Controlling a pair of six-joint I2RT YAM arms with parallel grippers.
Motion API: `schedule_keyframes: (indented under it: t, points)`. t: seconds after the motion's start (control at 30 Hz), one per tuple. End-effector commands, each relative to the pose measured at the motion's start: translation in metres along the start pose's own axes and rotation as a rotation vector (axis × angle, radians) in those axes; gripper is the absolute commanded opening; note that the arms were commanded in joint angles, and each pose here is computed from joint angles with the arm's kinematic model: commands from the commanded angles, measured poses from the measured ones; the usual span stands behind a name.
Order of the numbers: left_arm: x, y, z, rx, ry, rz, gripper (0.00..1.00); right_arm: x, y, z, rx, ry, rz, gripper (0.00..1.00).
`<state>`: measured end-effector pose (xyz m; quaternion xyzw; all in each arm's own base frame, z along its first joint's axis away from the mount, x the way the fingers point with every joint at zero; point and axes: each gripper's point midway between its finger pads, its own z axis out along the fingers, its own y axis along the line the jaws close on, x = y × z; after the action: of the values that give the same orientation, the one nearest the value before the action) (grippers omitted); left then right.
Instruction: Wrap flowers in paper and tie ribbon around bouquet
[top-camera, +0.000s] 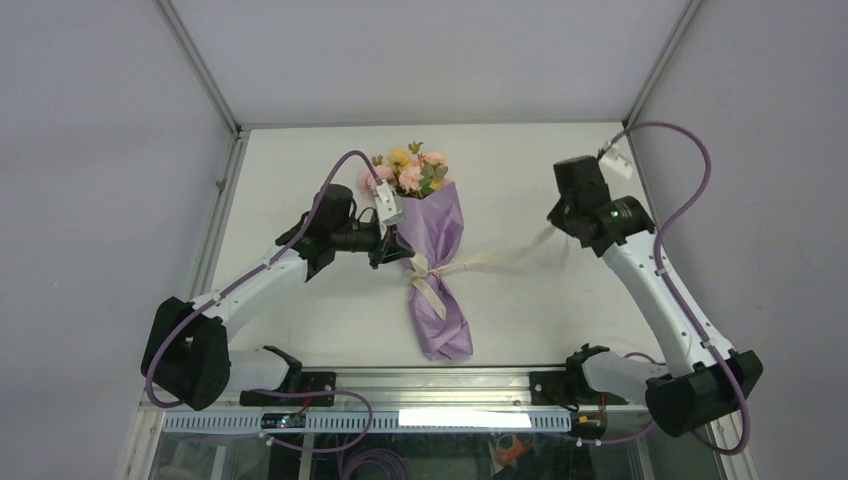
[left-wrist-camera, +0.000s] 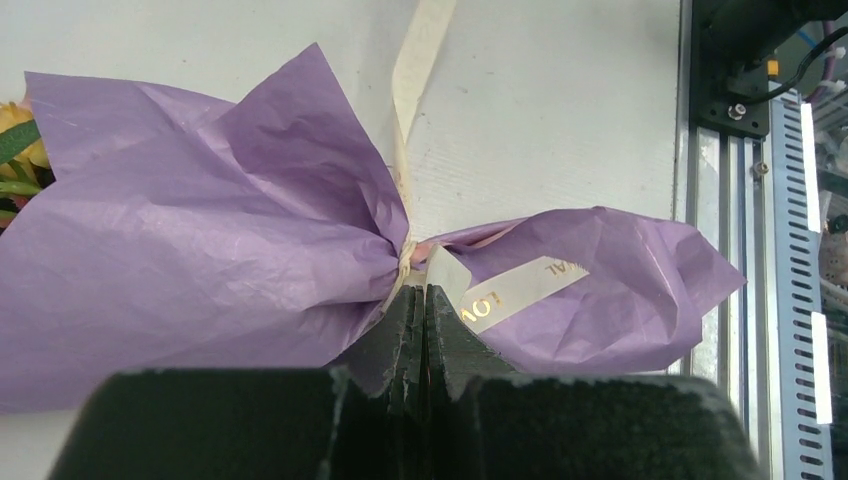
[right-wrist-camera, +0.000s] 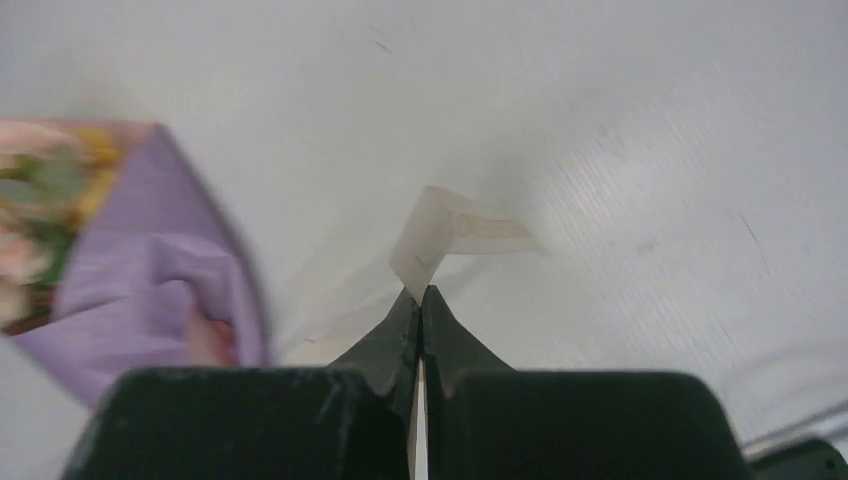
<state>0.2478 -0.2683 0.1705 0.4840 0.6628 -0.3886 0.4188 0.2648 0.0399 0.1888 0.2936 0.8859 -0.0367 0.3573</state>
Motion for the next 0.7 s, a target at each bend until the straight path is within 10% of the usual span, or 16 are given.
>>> schedule_keyframes:
  t: [0.0, 0.33, 0.67]
  points:
    - [-0.022, -0.004, -0.002, 0.030, -0.046, 0.140, 0.00, -0.081, 0.079, -0.056, -0.258, -0.238, -0.130, 0.00]
    - [-0.012, -0.024, 0.005, 0.105, -0.008, 0.290, 0.00, -0.025, 0.335, -0.184, -1.059, -0.130, -0.346, 0.00]
    - [-0.002, -0.040, -0.003, 0.136, 0.016, 0.294, 0.00, 0.097, 0.396, -0.156, -1.105, 0.318, -0.418, 0.13]
